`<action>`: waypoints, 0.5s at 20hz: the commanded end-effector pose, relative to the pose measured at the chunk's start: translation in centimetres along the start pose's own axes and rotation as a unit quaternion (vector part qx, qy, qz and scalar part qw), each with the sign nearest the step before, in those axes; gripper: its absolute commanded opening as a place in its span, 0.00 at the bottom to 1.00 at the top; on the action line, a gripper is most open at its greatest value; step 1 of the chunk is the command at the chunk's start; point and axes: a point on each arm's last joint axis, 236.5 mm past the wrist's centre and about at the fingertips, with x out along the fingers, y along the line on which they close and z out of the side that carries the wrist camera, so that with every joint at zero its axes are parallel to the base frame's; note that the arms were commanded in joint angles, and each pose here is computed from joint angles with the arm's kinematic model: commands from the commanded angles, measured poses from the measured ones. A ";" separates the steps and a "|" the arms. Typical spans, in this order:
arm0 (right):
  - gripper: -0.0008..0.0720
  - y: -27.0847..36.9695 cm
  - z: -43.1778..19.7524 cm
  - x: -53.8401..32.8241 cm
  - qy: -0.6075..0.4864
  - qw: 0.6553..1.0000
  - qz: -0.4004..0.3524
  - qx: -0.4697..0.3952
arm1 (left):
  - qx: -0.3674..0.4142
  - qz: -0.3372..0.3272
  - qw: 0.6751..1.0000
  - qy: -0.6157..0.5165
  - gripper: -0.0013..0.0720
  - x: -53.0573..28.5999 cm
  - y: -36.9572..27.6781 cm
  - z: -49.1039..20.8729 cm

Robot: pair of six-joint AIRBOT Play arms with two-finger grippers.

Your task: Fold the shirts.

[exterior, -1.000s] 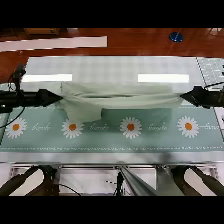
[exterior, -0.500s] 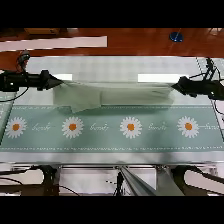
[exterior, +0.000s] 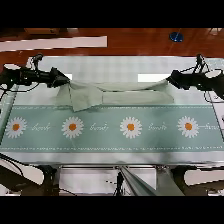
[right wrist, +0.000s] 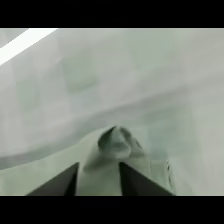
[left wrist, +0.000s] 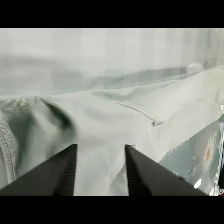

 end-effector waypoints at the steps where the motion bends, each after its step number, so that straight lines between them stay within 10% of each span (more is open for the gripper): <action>1: 0.69 0.3 1.0 -1.0 -0.012 0.999 -0.001 -0.035 | 0.008 -0.006 1.000 -0.003 0.57 -1.1 0.2 1.0; 10: 0.76 -7.3 -5.5 -6.8 0.157 0.986 -0.049 0.027 | 0.065 0.073 0.995 -0.033 0.54 -9.8 -0.3 2.3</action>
